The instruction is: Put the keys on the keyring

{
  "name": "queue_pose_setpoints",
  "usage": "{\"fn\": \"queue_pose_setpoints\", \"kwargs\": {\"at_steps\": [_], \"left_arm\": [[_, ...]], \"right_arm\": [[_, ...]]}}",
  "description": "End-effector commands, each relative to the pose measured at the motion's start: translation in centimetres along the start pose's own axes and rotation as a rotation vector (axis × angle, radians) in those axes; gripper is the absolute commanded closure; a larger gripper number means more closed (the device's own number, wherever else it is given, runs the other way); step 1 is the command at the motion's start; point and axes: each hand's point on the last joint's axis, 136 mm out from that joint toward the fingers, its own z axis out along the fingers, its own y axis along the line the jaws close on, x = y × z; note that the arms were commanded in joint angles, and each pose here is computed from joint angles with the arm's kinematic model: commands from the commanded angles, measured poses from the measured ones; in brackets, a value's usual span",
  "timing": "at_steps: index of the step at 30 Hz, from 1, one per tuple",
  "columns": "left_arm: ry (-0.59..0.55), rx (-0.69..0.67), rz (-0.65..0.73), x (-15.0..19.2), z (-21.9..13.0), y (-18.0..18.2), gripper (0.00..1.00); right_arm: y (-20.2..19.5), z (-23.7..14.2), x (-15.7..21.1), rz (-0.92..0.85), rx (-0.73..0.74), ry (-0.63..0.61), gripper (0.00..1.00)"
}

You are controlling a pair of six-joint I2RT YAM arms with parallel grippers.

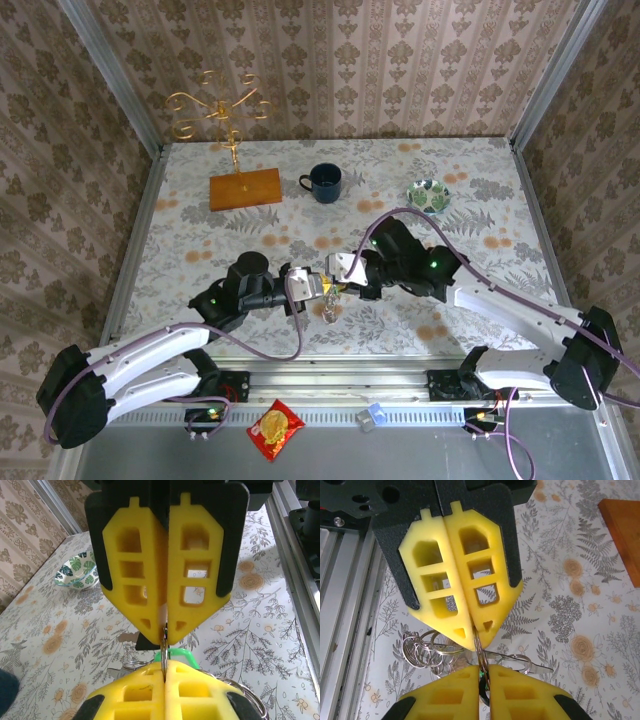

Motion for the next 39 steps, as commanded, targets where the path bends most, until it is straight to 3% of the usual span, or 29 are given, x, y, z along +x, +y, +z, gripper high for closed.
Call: {"fn": "queue_pose_setpoints", "kwargs": {"at_steps": [1,12,16,20,23,39], "left_arm": [[-0.061,-0.005,0.019,-1.5,-0.5,0.0,1.0],[-0.086,-0.024,0.002,-1.2,-0.5,0.0,1.0],[-0.107,-0.036,-0.014,-1.2,-0.4,0.1,1.0],[-0.117,-0.049,-0.021,-1.0,-0.5,0.1,1.0],[-0.136,-0.057,-0.032,-1.0,-0.5,0.1,1.0],[-0.218,-0.042,-0.061,-1.7,-1.0,-0.5,1.0]], "right_arm": [[0.1,-0.3,0.3,0.029,0.012,-0.022,0.88],[0.6,0.9,2.2,0.073,0.011,-0.003,0.9],[0.5,0.9,1.5,0.089,0.009,-0.053,0.85],[0.1,-0.1,0.2,0.098,0.03,-0.148,0.72],[0.0,-0.4,-0.2,0.108,0.037,-0.205,0.69],[0.1,0.3,-1.0,0.132,-0.01,-0.286,0.68]]}}
